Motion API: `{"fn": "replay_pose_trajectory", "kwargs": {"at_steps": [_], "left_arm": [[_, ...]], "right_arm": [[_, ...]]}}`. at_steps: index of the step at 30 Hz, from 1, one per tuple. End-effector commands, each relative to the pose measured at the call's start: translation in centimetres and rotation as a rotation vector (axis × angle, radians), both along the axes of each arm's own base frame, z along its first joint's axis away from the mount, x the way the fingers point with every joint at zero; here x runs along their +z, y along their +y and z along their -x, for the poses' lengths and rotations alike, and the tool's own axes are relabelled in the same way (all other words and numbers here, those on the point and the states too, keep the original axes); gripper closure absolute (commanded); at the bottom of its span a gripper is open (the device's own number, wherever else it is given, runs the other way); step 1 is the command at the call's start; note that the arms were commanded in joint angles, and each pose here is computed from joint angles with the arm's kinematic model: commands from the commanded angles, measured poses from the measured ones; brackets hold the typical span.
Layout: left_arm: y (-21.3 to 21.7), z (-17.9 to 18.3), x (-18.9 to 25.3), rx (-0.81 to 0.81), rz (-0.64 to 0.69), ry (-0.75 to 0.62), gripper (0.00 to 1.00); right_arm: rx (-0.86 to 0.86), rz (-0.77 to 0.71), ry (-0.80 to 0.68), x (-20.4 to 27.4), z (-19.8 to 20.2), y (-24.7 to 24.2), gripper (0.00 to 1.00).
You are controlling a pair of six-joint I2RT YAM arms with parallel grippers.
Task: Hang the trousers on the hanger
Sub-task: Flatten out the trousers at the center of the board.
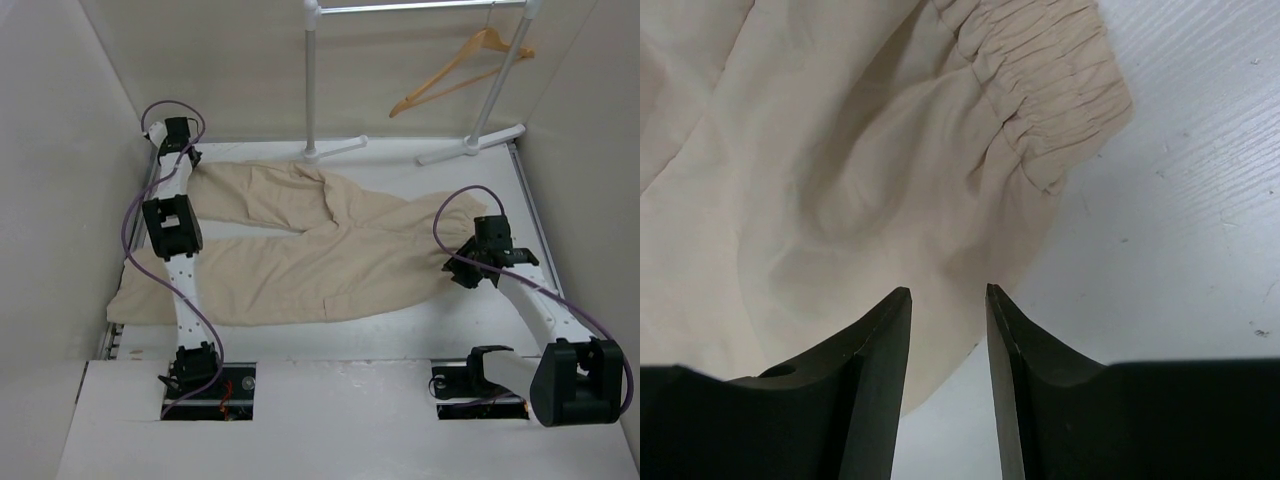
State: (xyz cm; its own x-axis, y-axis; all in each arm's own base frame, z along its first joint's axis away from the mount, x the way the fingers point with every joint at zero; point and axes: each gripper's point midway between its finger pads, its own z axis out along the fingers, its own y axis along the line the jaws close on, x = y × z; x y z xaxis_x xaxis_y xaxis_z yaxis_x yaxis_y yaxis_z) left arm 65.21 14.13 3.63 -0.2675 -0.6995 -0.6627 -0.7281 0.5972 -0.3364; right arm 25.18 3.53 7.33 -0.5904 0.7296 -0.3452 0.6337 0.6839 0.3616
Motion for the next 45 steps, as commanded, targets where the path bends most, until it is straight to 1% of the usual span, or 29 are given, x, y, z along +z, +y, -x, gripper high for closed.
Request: {"fn": "replay_pose_trajectory", "kwargs": {"at_steps": [1, 3, 5, 7, 10, 13, 15, 16, 18, 20, 21, 22, 25, 27, 30, 34, 37, 40, 41, 44, 45], "left_arm": [[0.3, 0.4, 5.9, 0.013, 0.001, -0.088, 0.93], [-0.4, 0.2, 11.3, 0.001, -0.009, -0.186, 0.94], [-2.5, 0.0, 17.5, -0.038, -0.016, -0.296, 0.94], [-5.5, 0.5, 23.7, -0.097, -0.015, -0.397, 0.94], [-8.6, 3.1, 30.7, -0.142, -0.016, -0.504, 0.94], [-10.2, 6.4, 37.5, -0.162, -0.026, -0.646, 0.93], [-10.0, 9.1, 40.2, -0.154, -0.047, -0.702, 0.93], [-9.6, 10.4, 40.6, -0.146, -0.043, -0.717, 0.93], [-8.0, 13.2, 40.4, -0.114, -0.068, -0.729, 0.92], [-6.2, 15.4, 37.1, -0.064, -0.073, -0.711, 0.91], [-4.8, 16.5, 34.8, -0.024, -0.076, -0.692, 0.91], [-3.2, 17.4, 31.5, 0.029, -0.075, -0.648, 0.91], [1.3, 19.3, 21.0, 0.201, 0.02, -0.485, 0.9], [3.4, 19.3, 15.3, 0.261, 0.105, -0.398, 0.91], [4.4, 18.3, 11.0, 0.262, 0.209, -0.335, 0.93], [4.8, 17.5, 10.9, 0.258, 0.218, -0.338, 0.93], [3.6, 16.3, 12.0, 0.216, 0.223, -0.351, 0.93], [1.9, 14.2, 14.3, 0.155, 0.231, -0.37, 0.94], [1.4, 13.6, 14.9, 0.139, 0.229, -0.373, 0.95], [0.3, 12.4, 16.9, 0.109, 0.214, -0.386, 0.96], [0.0, 12.4, 17.5, 0.103, 0.21, -0.393, 0.96]], "right_arm": [[-0.002, -0.003, -0.072, 1.7, -1.5, -0.2, 0.58], [-0.012, -0.008, -0.083, 1.6, -2.1, -0.1, 0.58], [-0.019, -0.01, -0.103, 1.6, -2.9, 0.0, 0.58], [-0.024, -0.011, -0.107, 1.3, -3.4, -0.1, 0.58], [-0.048, -0.004, -0.096, 0.8, -3.9, -0.7, 0.55], [-0.057, -0.012, -0.097, 0.9, -4.4, -0.6, 0.53], [-0.05, -0.023, -0.117, 1.1, -4.9, -0.3, 0.53], [-0.048, -0.028, -0.124, 1.3, -5.0, -0.2, 0.53], [-0.047, -0.041, -0.127, 1.3, -4.8, 0.0, 0.53], [-0.039, -0.045, -0.131, 1.1, -4.5, 0.2, 0.53], [-0.037, -0.049, -0.131, 0.9, -4.3, 0.4, 0.53], [-0.036, -0.053, -0.126, 0.6, -4.1, 0.5, 0.53], [-0.034, -0.057, -0.109, -0.1, -3.4, 0.6, 0.52], [-0.039, -0.055, -0.106, -0.3, -3.3, 0.5, 0.48], [-0.057, -0.055, -0.107, 0.1, -3.9, -0.1, 0.42], [-0.1, -0.04, -0.127, 1.0, -4.8, -1.2, 0.35], [-0.156, 0.0, -0.116, 1.0, -5.2, -3.1, 0.3], [-0.21, 0.034, -0.119, 1.7, -6.0, -5.3, 0.3], [-0.224, 0.034, -0.128, 2.1, -6.4, -5.8, 0.33], [-0.24, 0.053, -0.182, 4.4, -8.8, -6.7, 0.53], [-0.243, 0.068, -0.209, 5.3, -10.0, -7.0, 0.65]]}}
